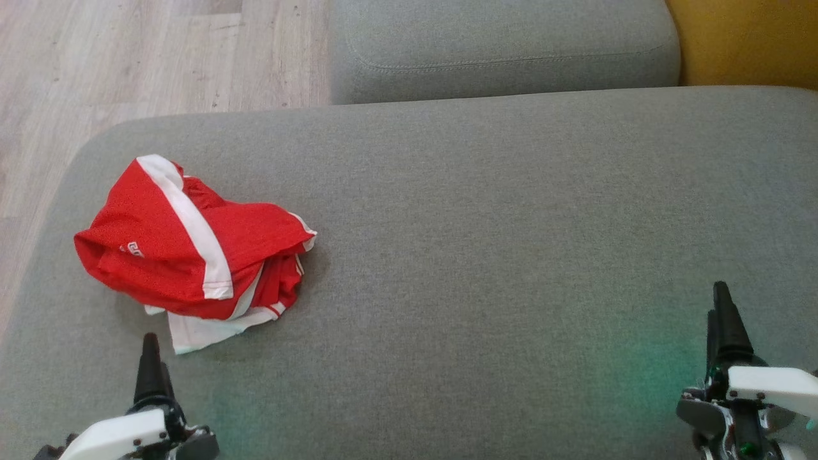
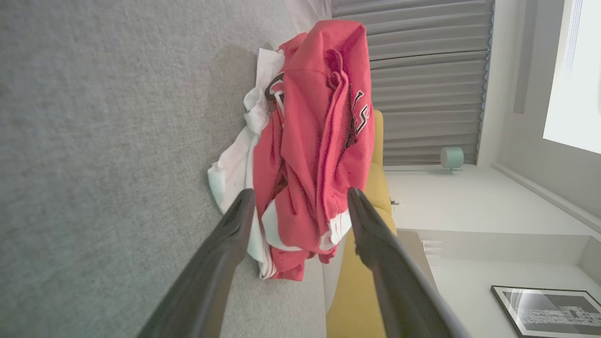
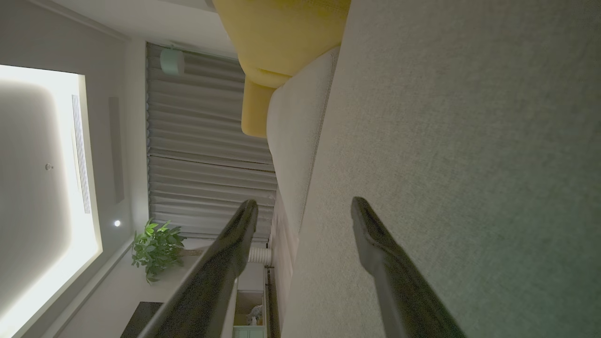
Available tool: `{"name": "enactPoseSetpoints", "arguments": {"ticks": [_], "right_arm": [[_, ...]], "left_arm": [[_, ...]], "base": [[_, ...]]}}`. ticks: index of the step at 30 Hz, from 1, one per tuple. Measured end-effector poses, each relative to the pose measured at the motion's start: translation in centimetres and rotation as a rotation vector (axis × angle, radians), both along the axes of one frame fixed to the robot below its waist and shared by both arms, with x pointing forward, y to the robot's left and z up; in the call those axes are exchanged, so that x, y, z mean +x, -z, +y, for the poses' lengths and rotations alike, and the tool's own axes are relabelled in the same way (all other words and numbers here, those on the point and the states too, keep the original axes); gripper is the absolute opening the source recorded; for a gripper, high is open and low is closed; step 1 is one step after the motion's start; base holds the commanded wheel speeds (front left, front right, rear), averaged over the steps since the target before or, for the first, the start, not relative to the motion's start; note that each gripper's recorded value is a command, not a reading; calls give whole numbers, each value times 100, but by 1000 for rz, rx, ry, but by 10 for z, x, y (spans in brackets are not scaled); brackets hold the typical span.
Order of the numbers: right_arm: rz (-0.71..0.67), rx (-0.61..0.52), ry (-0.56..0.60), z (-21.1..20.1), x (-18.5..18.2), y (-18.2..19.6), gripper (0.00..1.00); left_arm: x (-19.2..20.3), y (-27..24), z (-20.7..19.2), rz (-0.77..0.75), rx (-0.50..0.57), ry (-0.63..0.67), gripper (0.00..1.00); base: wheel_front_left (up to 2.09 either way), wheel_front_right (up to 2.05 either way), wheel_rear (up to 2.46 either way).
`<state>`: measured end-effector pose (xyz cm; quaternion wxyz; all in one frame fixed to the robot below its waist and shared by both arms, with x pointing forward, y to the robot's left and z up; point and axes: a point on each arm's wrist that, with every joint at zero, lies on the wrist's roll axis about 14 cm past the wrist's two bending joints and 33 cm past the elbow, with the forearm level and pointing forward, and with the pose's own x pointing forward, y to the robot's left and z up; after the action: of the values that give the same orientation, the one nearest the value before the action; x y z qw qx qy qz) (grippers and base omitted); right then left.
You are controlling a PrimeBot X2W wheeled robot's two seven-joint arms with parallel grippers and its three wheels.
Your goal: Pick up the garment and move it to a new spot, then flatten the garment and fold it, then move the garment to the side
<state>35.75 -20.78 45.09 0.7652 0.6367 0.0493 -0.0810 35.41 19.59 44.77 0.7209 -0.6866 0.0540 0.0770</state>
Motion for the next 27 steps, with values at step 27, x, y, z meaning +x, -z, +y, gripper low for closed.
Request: {"name": "enactPoseSetpoints", "arguments": {"ticks": [27], "right_arm": [[-142,-550,-136,28,14,-49,100]], "left_arm": [[17,-51,-26,-85,515,99,100]], "base": [[0,0,0]]}}
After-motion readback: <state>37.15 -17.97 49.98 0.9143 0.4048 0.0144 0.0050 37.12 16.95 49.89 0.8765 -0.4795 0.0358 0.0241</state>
